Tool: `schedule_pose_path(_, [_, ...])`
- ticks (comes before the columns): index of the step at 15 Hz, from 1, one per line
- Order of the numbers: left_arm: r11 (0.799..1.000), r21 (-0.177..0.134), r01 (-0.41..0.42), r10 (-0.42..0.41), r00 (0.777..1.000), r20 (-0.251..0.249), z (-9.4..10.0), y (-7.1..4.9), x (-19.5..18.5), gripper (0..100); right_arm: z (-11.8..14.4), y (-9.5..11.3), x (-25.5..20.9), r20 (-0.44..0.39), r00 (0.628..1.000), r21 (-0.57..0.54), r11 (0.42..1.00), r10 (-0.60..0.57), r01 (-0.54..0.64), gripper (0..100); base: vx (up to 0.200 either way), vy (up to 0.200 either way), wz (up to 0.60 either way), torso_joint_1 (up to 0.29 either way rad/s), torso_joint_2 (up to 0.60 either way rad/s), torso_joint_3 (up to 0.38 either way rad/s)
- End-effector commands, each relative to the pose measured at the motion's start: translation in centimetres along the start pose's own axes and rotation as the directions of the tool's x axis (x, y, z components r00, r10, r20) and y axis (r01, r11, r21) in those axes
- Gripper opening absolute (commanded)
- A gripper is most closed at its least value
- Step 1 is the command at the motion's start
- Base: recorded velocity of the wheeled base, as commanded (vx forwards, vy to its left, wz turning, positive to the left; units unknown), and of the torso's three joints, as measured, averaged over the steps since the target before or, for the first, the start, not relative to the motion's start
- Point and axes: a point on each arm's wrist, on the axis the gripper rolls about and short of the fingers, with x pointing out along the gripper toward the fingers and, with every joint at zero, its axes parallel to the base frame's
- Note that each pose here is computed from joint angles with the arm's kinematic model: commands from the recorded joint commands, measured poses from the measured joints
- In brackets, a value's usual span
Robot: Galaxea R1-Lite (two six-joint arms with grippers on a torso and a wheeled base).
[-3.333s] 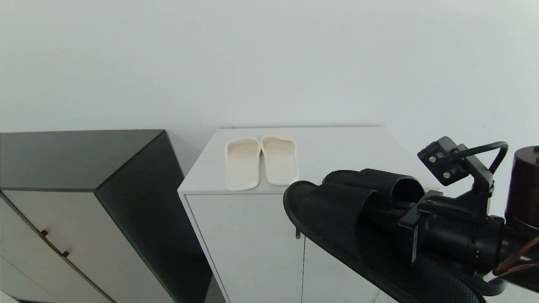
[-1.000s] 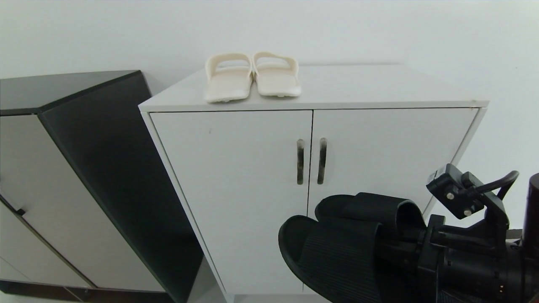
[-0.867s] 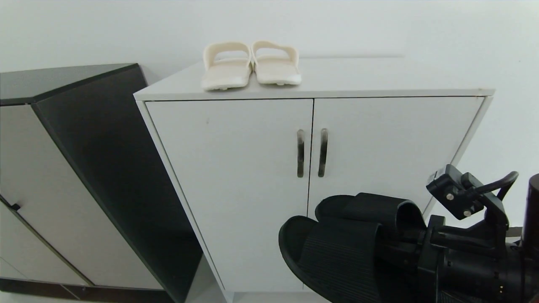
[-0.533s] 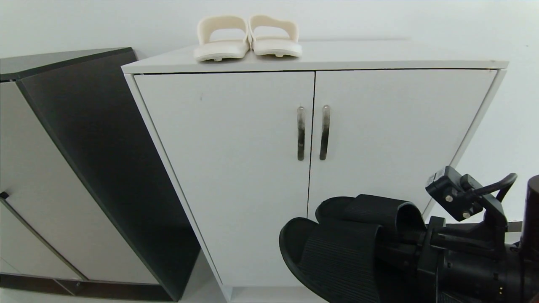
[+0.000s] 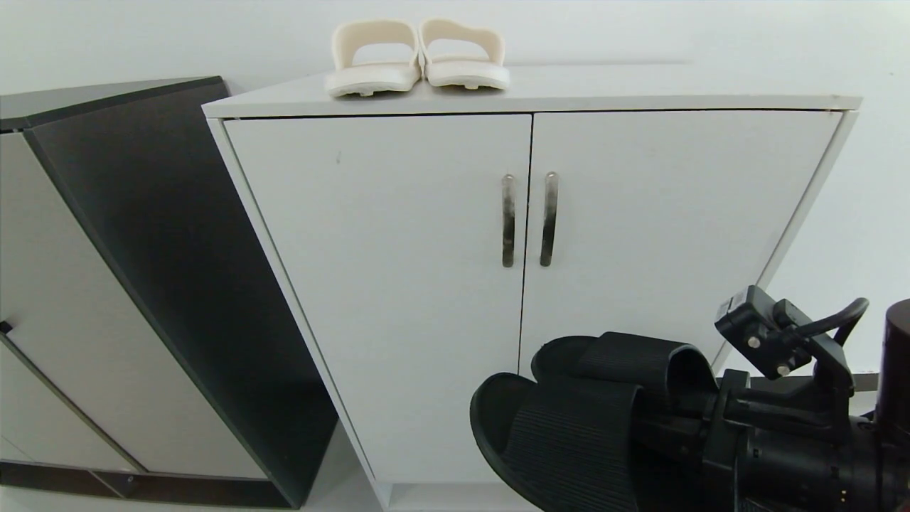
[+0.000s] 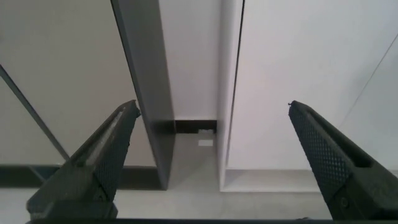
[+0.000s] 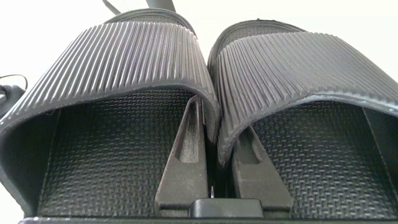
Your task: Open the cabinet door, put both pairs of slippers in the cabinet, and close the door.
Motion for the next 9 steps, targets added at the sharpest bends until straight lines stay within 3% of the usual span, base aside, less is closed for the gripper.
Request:
schedule_pose_path(1, [1.0, 0.011, -0.001, 0.001, 1.0, 0.025, 0.9, 0.0, -0.2, 100, -0.1, 0.0, 0.1, -0.004, 1.0, 0.0, 1.0, 0.001, -0.001, 0, 0.0, 0.0, 0.0, 0.0, 0.0, 0.0])
schedule_pose_path(2, [0.999, -0.053, 0.002, 0.002, 0.996, 0.094, 4.2, 0.2, -0.8, 100, -0.1, 0.0, 0.1, -0.006, 1.0, 0.0, 1.0, 0.0, 0.0, 0, 0.0, 0.0, 0.0, 0.0, 0.0, 0.0])
schedule_pose_path(3, [0.994, -0.105, 0.02, -0.01, 0.996, 0.094, 6.7, 0.3, -0.7, 100, -0.1, 0.0, 0.1, -0.004, 1.0, -0.002, 1.0, 0.001, -0.001, 0, 0.0, 0.0, 0.0, 0.0, 0.0, 0.0])
schedule_pose_path(5, [0.985, -0.068, 0.158, -0.16, 0.987, -0.029, 7.9, -0.1, 1.5, 100, -0.1, 0.0, 0.1, -0.007, 1.0, -0.011, 1.0, 0.0, 0.0, 0, 0.0, 0.0, 0.0, 0.0, 0.0, 0.0])
schedule_pose_path(6, [0.976, -0.078, 0.206, -0.211, 0.975, -0.07, 8.2, -0.3, 2.5, 100, -0.3, 0.0, 0.1, -0.01, 1.0, -0.014, 1.0, 0.0, 0.0, 0, 0.0, 0.0, 0.0, 0.0, 0.0, 0.0])
schedule_pose_path(7, [0.959, -0.092, 0.269, -0.278, 0.956, -0.094, 9.1, -0.5, 4.5, 100, -0.3, 0.0, 0.0, -0.012, 1.0, -0.014, 1.0, 0.0, 0.0, 0, 0.0, 0.0, 0.0, 0.0, 0.0, 0.0])
schedule_pose_path(9, [0.92, -0.097, 0.38, -0.387, 0.919, -0.073, 10.6, -0.9, 7.1, 100, -0.5, 0.0, 0.1, -0.016, 1.0, -0.015, 1.0, -0.001, 0.0, 0, 0.0, 0.0, 0.0, 0.0, 0.0, 0.0])
